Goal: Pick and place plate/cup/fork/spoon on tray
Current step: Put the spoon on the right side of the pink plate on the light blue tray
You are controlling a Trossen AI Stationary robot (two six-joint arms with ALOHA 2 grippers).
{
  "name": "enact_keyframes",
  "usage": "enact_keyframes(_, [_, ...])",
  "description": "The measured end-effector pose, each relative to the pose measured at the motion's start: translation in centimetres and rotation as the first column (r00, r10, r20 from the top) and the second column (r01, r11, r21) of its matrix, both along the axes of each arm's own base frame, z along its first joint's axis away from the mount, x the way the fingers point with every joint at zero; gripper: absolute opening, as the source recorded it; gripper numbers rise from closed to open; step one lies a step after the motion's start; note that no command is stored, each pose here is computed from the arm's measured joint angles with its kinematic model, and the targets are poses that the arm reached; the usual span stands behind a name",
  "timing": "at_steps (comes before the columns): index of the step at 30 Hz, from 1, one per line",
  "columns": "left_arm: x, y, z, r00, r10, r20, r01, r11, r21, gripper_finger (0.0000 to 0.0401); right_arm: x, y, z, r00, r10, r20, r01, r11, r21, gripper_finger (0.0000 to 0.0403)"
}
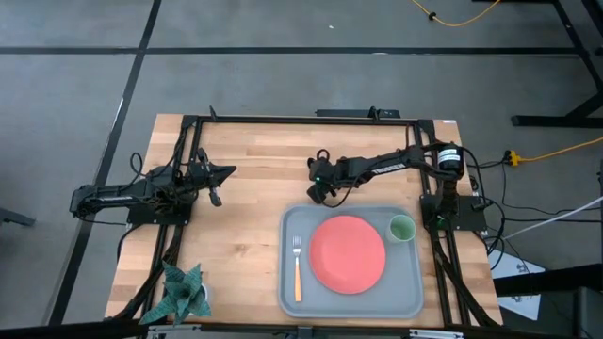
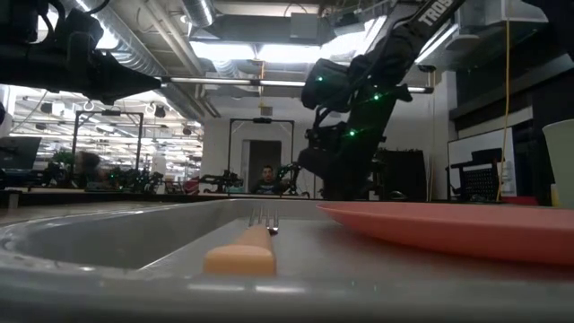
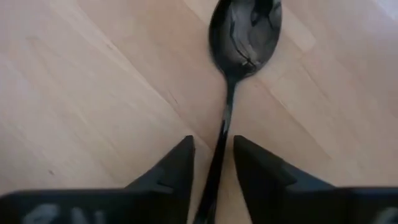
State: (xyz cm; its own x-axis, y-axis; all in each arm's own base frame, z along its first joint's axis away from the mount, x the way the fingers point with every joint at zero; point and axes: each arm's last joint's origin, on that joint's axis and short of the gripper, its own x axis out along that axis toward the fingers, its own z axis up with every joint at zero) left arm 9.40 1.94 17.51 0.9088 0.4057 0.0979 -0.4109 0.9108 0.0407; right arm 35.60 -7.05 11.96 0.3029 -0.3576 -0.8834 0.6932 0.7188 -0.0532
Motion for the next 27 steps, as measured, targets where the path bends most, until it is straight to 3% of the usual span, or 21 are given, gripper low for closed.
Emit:
enact_keyframes(6, [0.0,0.0,0.0,1.0,0.0,0.0,0.0,1.0,0.0,0.0,0.0,-0.1,-0.1,1.0,-0.008,-0.005,0.008,1.0,-0.023,0.0016])
enact_keyframes(15, [0.0,0.0,0.0,1.0,0.0,0.0,0.0,1.0,0.0,0.0,-0.2,-0.2,0.6,0.996,-0.084,0.042,0.085,0.996,-0.017,0.0006])
enact_keyframes(27, [0.0,0.0,0.0,1.0,0.0,0.0,0.0,1.0,0.0,0.0,-1.3,1.4,5.5,0.979,-0.131,0.156,0.136,0.991,-0.019,0.0])
